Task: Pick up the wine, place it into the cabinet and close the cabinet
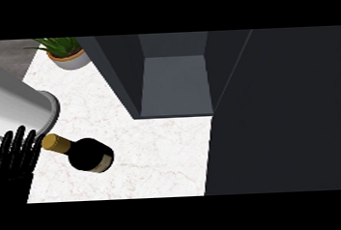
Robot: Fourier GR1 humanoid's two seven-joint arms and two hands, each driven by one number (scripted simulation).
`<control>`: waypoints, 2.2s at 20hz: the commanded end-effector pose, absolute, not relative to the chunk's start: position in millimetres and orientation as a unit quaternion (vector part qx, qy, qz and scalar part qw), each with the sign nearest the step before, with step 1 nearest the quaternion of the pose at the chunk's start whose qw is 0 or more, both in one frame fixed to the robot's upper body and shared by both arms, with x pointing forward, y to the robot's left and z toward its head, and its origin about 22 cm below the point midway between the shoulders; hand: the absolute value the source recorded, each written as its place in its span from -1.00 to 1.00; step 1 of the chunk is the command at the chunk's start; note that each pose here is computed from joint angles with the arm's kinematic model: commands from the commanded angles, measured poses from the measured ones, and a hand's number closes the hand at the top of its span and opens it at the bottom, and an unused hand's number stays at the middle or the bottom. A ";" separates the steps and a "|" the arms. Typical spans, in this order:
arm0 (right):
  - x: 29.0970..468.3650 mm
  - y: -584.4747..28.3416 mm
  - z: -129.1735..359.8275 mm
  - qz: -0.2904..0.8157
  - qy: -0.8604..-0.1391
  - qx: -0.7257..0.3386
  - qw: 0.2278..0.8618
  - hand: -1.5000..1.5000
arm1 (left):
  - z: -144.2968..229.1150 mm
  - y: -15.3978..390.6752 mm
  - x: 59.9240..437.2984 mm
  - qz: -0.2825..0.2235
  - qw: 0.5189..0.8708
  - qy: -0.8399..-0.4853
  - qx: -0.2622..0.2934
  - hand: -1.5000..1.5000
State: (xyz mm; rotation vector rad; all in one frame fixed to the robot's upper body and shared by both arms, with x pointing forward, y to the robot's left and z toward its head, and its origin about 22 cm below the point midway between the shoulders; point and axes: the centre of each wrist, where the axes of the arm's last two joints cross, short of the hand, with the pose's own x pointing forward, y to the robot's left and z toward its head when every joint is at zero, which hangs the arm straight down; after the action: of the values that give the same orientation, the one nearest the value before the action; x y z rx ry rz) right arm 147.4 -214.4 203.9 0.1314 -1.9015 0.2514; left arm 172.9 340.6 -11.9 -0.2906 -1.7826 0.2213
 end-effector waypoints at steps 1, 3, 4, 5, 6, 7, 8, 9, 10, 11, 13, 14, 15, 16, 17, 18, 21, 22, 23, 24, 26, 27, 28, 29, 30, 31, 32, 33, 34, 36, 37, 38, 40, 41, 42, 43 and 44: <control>118.9 -217.1 223.8 0.117 -0.824 0.084 0.547 -1.00 | -19.1 334.5 171.7 0.086 0.615 -0.771 -0.141 -1.00; 121.0 -214.8 224.9 0.108 -0.824 0.082 0.550 -1.00 | -22.4 343.2 179.8 0.090 0.613 -0.773 -0.137 -1.00; 104.9 -227.5 219.6 0.114 -0.820 0.095 0.552 -1.00 | -38.5 336.2 178.2 0.104 0.617 -0.768 -0.133 -1.00; 118.9 -220.8 219.5 0.112 -0.825 0.085 0.548 -1.00 | -33.6 337.8 177.0 0.105 0.612 -0.771 -0.141 -1.00; 113.1 -216.7 216.1 0.108 -0.821 0.092 0.553 -1.00 | -33.8 336.8 202.5 0.092 0.620 -0.766 -0.142 -1.00; 110.8 -217.2 226.2 0.114 -0.821 0.090 0.552 -1.00 | -36.7 333.6 178.2 0.101 0.612 -0.772 -0.135 -1.00; 130.5 -217.7 217.9 0.107 -0.829 0.077 0.544 -1.00 | -48.9 347.2 185.0 0.094 0.611 -0.773 -0.138 -1.00; 112.4 -211.3 212.4 0.098 -0.821 0.089 0.555 -1.00 | -40.5 354.1 181.0 0.099 0.620 -0.766 -0.135 -1.00; 121.2 -209.1 224.3 0.109 -0.821 0.093 0.553 -1.00 | -53.4 327.3 187.5 0.095 0.615 -0.771 -0.137 -1.00; 133.0 -215.9 219.8 0.117 -0.823 0.093 0.548 -1.00 | -56.2 341.4 196.3 0.092 0.618 -0.767 -0.143 -1.00; 120.2 -214.9 228.7 0.111 -0.823 0.094 0.549 -1.00 | -69.5 343.1 186.1 0.093 0.620 -0.766 -0.142 -1.00; 121.2 -218.8 217.7 0.107 -0.821 0.098 0.552 -1.00 | -58.7 340.1 193.6 0.089 0.621 -0.767 -0.138 -1.00; 115.0 -222.9 224.5 0.102 -0.827 0.085 0.546 -1.00 | -70.3 346.1 188.1 0.080 0.623 -0.764 -0.147 -1.00; 119.4 -219.1 216.4 0.115 -0.820 0.097 0.552 -1.00 | -71.8 335.2 181.2 0.095 0.623 -0.764 -0.140 -1.00; 129.1 -205.4 221.7 0.103 -0.824 0.094 0.550 -1.00 | -78.5 329.4 187.8 0.085 0.623 -0.762 -0.152 -1.00; 124.0 -213.3 230.0 0.125 -0.821 0.086 0.551 -1.00 | -76.0 321.0 194.9 0.087 0.619 -0.768 -0.138 -1.00; 126.5 -215.3 222.8 0.111 -0.824 0.091 0.548 -1.00 | -93.3 343.3 190.3 0.097 0.619 -0.766 -0.140 -1.00; 130.5 -211.4 217.2 0.107 -0.823 0.090 0.550 -1.00 | -92.6 334.7 201.1 0.099 0.625 -0.762 -0.140 -1.00; 119.2 -216.3 224.9 0.111 -0.821 0.089 0.553 -1.00 | -79.6 326.8 181.1 0.088 0.633 -0.755 -0.145 -1.00; 122.8 -219.4 225.5 0.118 -0.817 0.094 0.557 -1.00 | -81.8 334.7 192.7 0.093 0.622 -0.765 -0.140 -1.00; 129.7 -215.5 215.9 0.109 -0.825 0.093 0.547 -1.00 | -90.8 318.7 205.5 0.090 0.633 -0.753 -0.152 -1.00; 121.5 -210.3 219.6 0.105 -0.825 0.090 0.549 -1.00 | -81.1 320.7 219.9 0.085 0.630 -0.758 -0.147 -1.00; 128.0 -222.7 224.2 0.114 -0.823 0.086 0.549 -1.00 | -98.8 328.4 202.0 0.095 0.627 -0.757 -0.156 -1.00; 136.7 -213.3 217.6 0.117 -0.822 0.092 0.549 -1.00 | -105.0 319.0 192.2 0.096 0.630 -0.754 -0.159 -1.00; 127.7 -216.7 221.3 0.111 -0.824 0.082 0.550 -1.00 | -93.9 318.8 197.9 0.093 0.632 -0.752 -0.162 -1.00; 126.9 -220.1 221.0 0.113 -0.821 0.086 0.553 -1.00 | -93.7 309.9 194.2 0.096 0.630 -0.755 -0.158 -1.00; 129.1 -211.6 226.0 0.112 -0.822 0.085 0.551 -1.00 | -96.8 338.6 194.5 0.093 0.624 -0.760 -0.152 -1.00; 129.2 -217.8 225.4 0.115 -0.822 0.091 0.551 -1.00 | -89.2 340.0 216.9 0.097 0.629 -0.756 -0.153 -1.00; 121.3 -218.0 227.4 0.113 -0.825 0.092 0.546 -1.00 | -95.9 295.2 204.3 0.100 0.627 -0.753 -0.172 -1.00; 121.6 -207.8 221.8 0.109 -0.823 0.081 0.552 -1.00 | -95.0 316.7 206.6 0.101 0.623 -0.758 -0.166 -1.00; 137.1 -211.2 224.5 0.117 -0.821 0.091 0.551 -1.00 | -99.2 327.3 229.3 0.115 0.618 -0.759 -0.169 -1.00; 125.6 -211.7 220.8 0.104 -0.821 0.083 0.556 -1.00 | -97.2 325.2 211.3 0.114 0.623 -0.755 -0.173 -1.00; 117.6 -215.9 223.3 0.117 -0.821 0.088 0.552 -1.00 | -111.0 315.1 220.8 0.106 0.613 -0.756 -0.205 -1.00; 124.9 -213.5 228.0 0.111 -0.820 0.090 0.554 -1.00 | -112.6 316.8 211.5 0.111 0.613 -0.755 -0.206 1.00; 116.8 -216.0 226.1 0.111 -0.819 0.090 0.556 -1.00 | -108.0 314.0 201.6 0.109 0.618 -0.749 -0.212 1.00; 119.9 -211.1 218.1 0.112 -0.818 0.097 0.556 -1.00 | -100.9 309.0 244.7 0.103 0.610 -0.754 -0.221 1.00; 126.2 -225.5 226.2 0.120 -0.821 0.080 0.552 -1.00 | -110.0 320.4 219.1 0.098 0.612 -0.747 -0.240 1.00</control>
State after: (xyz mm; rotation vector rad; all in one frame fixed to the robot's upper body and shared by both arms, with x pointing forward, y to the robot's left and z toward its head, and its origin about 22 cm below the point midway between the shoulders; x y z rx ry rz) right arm 151.4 -211.1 212.8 0.1383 -1.8919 0.2674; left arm 219.0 318.2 -104.7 -0.4444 -1.7136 0.2406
